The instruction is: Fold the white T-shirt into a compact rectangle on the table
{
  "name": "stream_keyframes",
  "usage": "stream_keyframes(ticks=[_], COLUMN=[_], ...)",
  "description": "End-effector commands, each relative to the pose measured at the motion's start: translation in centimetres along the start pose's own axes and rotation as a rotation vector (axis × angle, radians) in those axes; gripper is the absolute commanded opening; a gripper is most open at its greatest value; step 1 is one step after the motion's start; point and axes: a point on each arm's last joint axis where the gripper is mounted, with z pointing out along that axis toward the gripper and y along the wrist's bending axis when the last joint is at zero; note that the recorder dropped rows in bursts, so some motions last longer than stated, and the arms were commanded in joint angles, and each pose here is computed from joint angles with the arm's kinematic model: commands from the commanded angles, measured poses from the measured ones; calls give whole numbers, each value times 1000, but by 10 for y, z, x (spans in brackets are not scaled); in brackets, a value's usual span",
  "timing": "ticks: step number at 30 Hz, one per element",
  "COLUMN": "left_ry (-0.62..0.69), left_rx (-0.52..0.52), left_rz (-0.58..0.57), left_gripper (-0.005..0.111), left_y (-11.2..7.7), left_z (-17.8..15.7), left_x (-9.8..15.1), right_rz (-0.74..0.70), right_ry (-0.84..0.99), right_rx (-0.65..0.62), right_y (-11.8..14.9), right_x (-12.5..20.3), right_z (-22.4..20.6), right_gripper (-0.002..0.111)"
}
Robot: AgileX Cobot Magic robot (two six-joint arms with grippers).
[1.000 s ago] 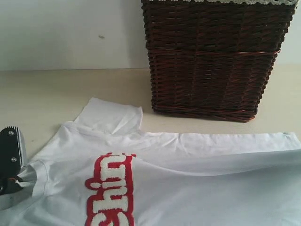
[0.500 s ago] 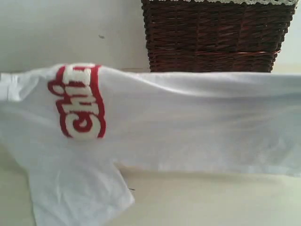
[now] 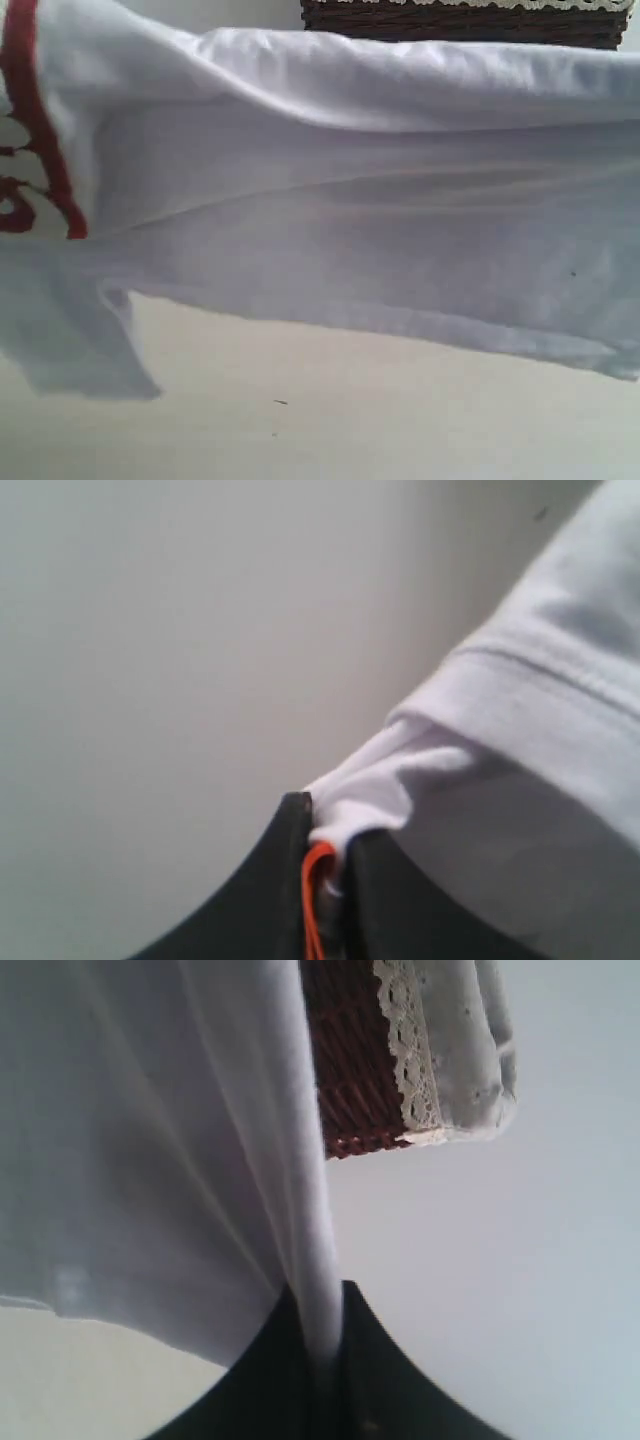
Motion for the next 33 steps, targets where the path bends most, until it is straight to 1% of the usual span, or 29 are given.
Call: stream_keyframes(ticks=[1, 2, 3, 4, 6, 8, 9, 10, 13, 15, 16, 17, 18, 20, 22, 25, 26, 28, 31, 33], left_ry=[-72, -87, -87, -115, -182, -219, -217, -200, -160, -127, -102, -90, -71, -61, -72, -112, -116, -100, -49, -22], left_rx=[26, 134, 193, 282, 325, 336, 339, 368, 435, 478, 514, 536, 559, 557, 516, 404, 383, 391, 454, 489], left_rz=[-156, -226, -240, -271, -323, -338, -338, -334, -333, -340, -349, -352, -359, -370, -387, -413, -421, -426, -420, -394], left_gripper=[0, 0, 0, 0, 0, 0, 0, 0, 0, 0, 0, 0, 0, 0, 0, 0, 0, 0, 0, 0], left_y=[-5, -18, -24, -35, -43, -47, -49, -54, -64, -75, -85, -91, -101, -110, -114, -114, -115, -121, -133, -141], left_z=[-52, -68, -74, -86, -97, -103, -104, -102, -98, -90, -83, -80, -72, -64, -55, -42, -38, -30, -18, -8], left_x=[3, 4, 4, 4, 1, 0, 1, 3, 7, 11, 15, 17, 21, 25, 27, 28, 29, 32, 36, 39], right_rz=[94, 130, 142, 150, 180, 164, 167, 163, 136, 119, 123, 128, 144, 146, 128, 82, 70, 75, 54, 52], right_ry=[-53, -65, -60, -52, -23, 25, 50, 110, 189, 237, 244, 246, 251, 258, 260, 254, 254, 237, 219, 224], right_rx=[-159, -237, -246, -232, -212, -189, -181, -165, -148, -148, -166, -178, -220, -265, -316, -385, -408, -421, -433, -399], right_y=[26, 35, 37, 39, 43, 46, 47, 50, 52, 52, 56, 58, 67, 77, 88, 102, 107, 110, 109, 106], right_x=[-14, -17, -17, -18, -18, -16, -14, -10, -4, 1, 3, 5, 10, 15, 21, 27, 30, 30, 29, 31], right_z=[-21, -27, -29, -33, -38, -44, -46, -50, -54, -55, -52, -49, -41, -33, -26, -16, -13, -11, -9, -6], right_gripper=[0, 0, 0, 0, 0, 0, 0, 0, 0, 0, 0, 0, 0, 0, 0, 0, 0, 0, 0, 0])
